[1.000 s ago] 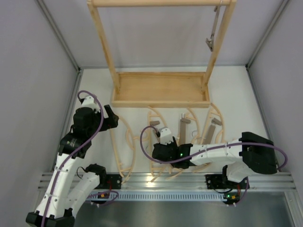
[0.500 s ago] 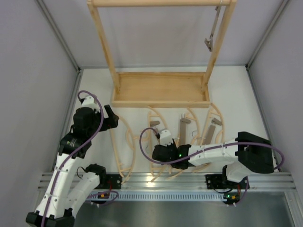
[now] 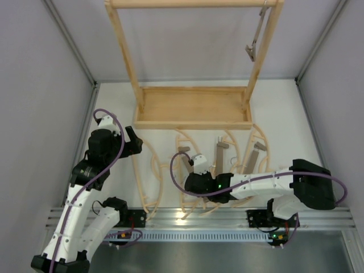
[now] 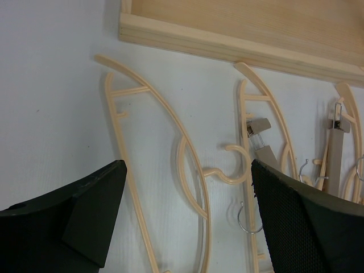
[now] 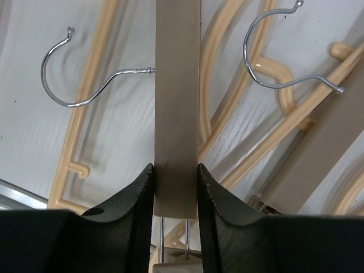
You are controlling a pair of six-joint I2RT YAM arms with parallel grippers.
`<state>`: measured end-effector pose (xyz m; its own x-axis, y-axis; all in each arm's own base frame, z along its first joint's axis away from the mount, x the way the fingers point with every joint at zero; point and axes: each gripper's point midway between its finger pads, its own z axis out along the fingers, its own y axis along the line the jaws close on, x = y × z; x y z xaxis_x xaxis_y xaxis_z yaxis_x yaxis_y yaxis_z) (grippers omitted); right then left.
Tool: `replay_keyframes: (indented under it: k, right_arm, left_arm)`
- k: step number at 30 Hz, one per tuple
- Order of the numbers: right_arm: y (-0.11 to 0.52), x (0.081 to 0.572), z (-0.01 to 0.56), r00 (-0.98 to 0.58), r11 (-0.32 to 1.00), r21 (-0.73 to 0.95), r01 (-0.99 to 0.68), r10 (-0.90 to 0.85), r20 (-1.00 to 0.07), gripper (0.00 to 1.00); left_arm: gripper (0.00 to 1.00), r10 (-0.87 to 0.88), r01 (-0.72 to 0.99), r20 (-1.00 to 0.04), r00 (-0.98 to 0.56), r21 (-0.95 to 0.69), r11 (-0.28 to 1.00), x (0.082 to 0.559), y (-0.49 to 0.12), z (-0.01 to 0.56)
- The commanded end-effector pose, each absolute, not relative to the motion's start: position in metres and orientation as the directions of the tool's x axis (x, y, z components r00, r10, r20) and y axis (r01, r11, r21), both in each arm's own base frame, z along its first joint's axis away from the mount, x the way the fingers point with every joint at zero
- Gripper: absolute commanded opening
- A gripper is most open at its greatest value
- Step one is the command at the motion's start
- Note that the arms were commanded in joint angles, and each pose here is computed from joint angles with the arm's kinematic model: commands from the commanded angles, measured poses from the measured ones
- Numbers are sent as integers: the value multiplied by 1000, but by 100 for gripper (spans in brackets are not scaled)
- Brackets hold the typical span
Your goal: Organize the hangers
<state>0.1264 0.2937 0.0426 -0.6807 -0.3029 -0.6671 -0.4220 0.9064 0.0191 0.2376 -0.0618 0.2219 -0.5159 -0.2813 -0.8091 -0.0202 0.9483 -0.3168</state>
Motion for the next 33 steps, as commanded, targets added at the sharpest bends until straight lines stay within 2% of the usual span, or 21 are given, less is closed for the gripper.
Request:
replay_keyframes:
  k: [1,12,28,33]
  right_arm:
    - [306,126,78,-667,890,96,-446,-259,-699,6]
    - [298,117,134,-666,845,221,-486,-194,-720,0]
    - [275,108,134,-695,839,247,-485,-198,-692,0]
    - [268,107,150,-696,829,300,-472,-142,-704,0]
  left_arm:
    - [95,-286,-10,-827,-484,-322,947,244,-63,227]
    - [95,-288,-9,-827,-483,-324,946,243,-63,227]
    - [95,-286,-5,-825,-488,-325,946,243,-64,227]
    - [95,-286,-4,-825,-487,-326,946,243,-64,227]
